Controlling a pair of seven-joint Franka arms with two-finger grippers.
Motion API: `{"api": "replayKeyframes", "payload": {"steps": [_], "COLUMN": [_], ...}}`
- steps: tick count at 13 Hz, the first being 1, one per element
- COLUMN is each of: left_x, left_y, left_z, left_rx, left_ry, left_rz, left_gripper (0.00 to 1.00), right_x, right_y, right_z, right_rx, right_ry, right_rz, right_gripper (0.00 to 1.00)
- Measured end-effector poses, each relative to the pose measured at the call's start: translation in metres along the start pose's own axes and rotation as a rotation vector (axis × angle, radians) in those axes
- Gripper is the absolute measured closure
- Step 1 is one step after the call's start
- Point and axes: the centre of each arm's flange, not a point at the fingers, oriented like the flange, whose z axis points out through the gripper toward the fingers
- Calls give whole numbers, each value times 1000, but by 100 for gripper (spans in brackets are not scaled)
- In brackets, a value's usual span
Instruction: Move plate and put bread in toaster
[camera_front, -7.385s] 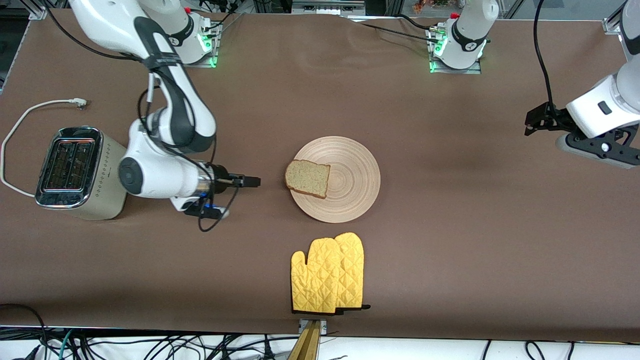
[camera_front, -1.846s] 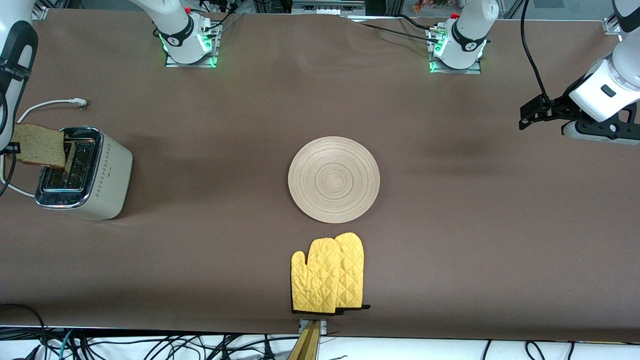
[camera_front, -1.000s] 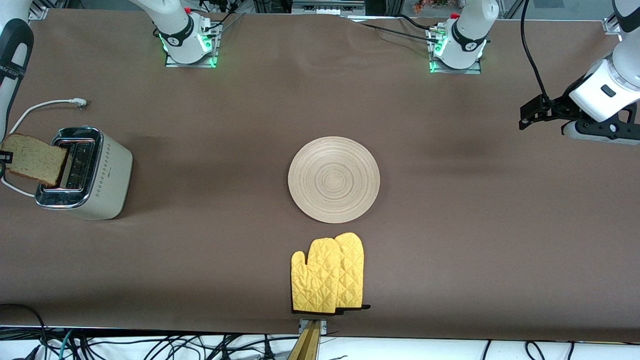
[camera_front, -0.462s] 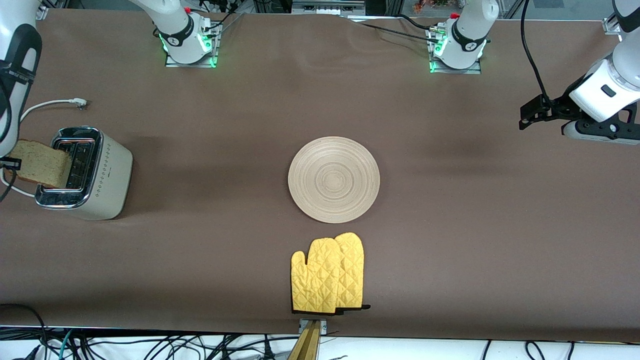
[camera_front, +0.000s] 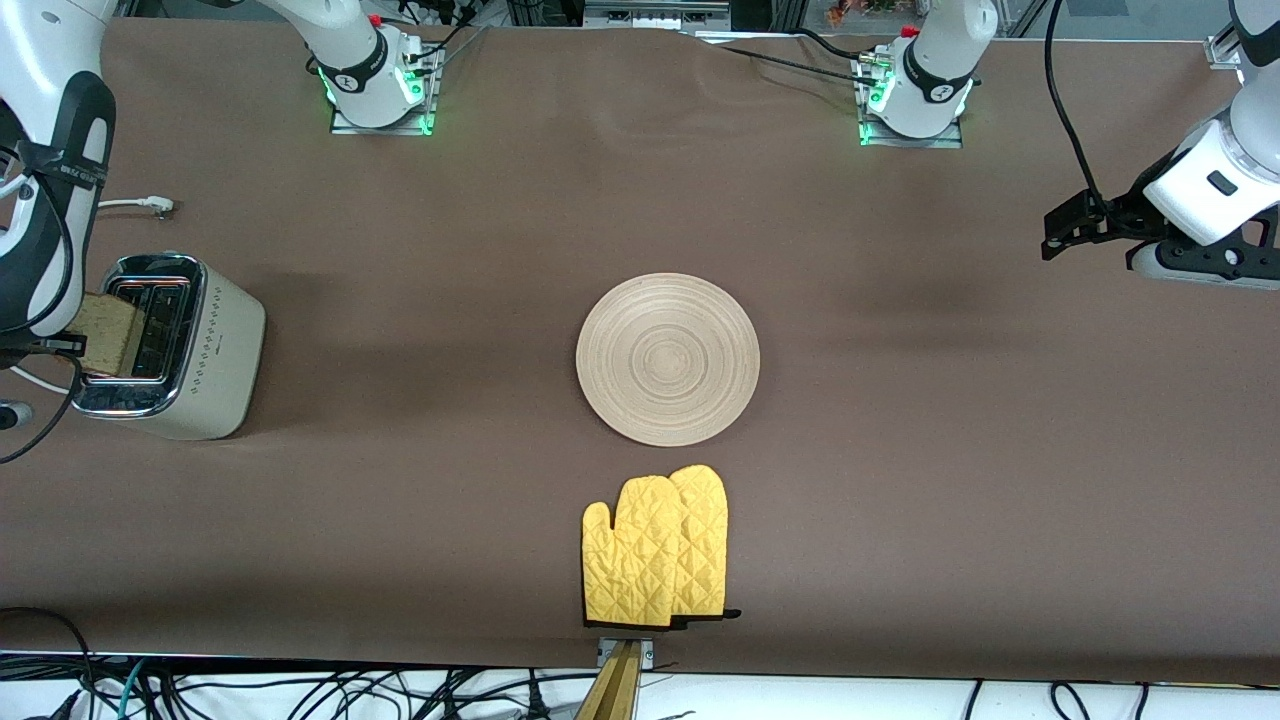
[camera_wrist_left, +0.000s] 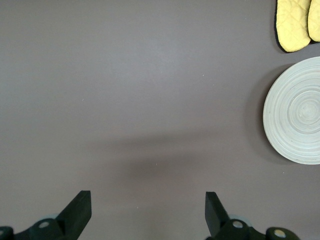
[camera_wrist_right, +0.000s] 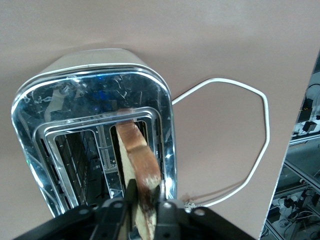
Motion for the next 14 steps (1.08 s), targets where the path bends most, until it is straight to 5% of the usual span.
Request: {"api": "replayKeyframes", "payload": {"steps": [7, 11, 14], "left_x": [-1, -2, -3], "left_y": [0, -2, -1], "left_z": [1, 2, 2], "left_rx": [0, -1, -1], "left_ry": [-9, -22, -28], "left_rz": [0, -3, -3], "left_gripper": [0, 0, 0], "right_x": [-1, -13, -17], "right_y": [0, -32, -93], "right_z": [-20, -71, -100], "right_rx": [27, 157, 164], "right_ry": [50, 159, 201], "right_rz": [-18, -69, -165], "right_gripper": [2, 0, 0]}}
